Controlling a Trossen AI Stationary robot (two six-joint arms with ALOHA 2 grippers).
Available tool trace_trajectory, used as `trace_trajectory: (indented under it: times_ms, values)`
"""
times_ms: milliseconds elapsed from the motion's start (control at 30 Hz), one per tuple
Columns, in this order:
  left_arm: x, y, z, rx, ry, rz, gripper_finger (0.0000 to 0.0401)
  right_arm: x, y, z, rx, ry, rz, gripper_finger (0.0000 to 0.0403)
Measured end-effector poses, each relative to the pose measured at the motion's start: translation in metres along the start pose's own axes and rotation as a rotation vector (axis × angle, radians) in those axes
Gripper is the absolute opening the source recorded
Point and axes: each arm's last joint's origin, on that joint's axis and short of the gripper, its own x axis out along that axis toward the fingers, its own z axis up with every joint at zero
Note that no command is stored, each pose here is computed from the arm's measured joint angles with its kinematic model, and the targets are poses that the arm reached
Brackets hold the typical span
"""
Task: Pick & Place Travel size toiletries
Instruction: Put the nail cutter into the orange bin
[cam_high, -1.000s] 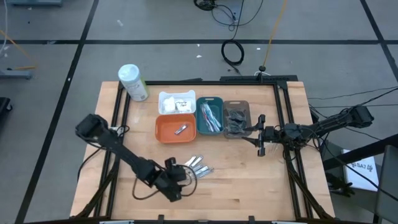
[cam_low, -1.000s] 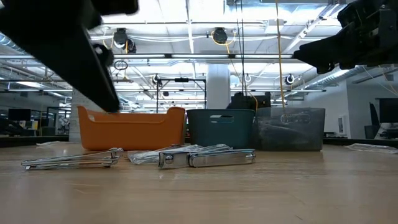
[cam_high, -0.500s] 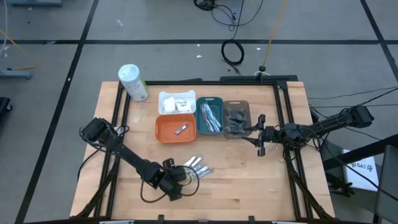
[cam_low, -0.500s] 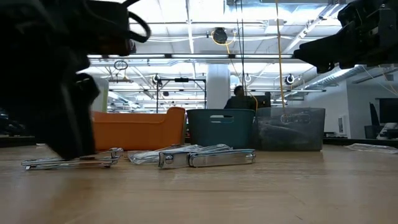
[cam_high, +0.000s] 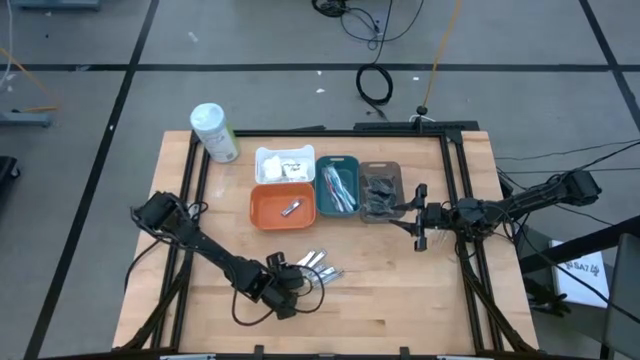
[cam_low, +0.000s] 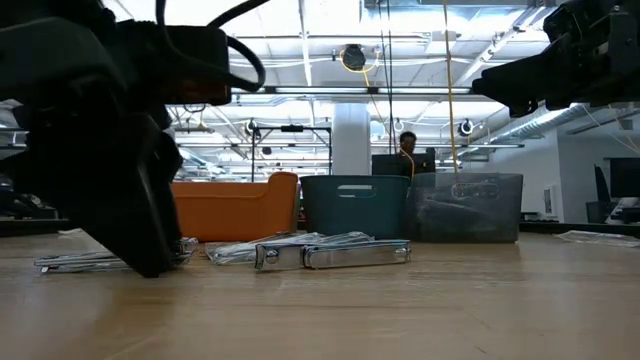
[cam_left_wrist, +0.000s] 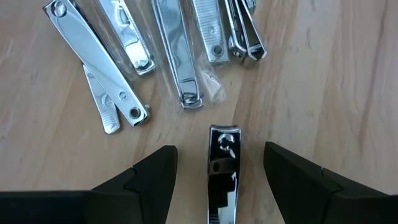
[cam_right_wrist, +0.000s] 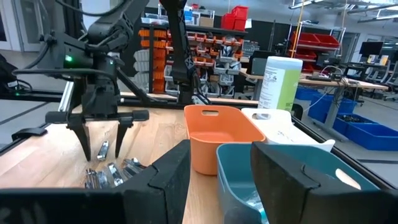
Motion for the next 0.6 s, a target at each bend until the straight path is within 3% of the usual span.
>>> trace_trajectory:
  times_ms: [233,600]
  values:
    - [0.0013,0.0008,-0.0002,0.018,0.010,-0.007,0.0220,0.0001,0.0000,-0.0005,-0.001,0.005,0.000,0.0155]
    - [0.0005,0.0024,0.0029,0.045,0.019,-0.034,0.0045,0.0001,0.0001,-0.0005,-0.001,0.005,0.000,0.0155]
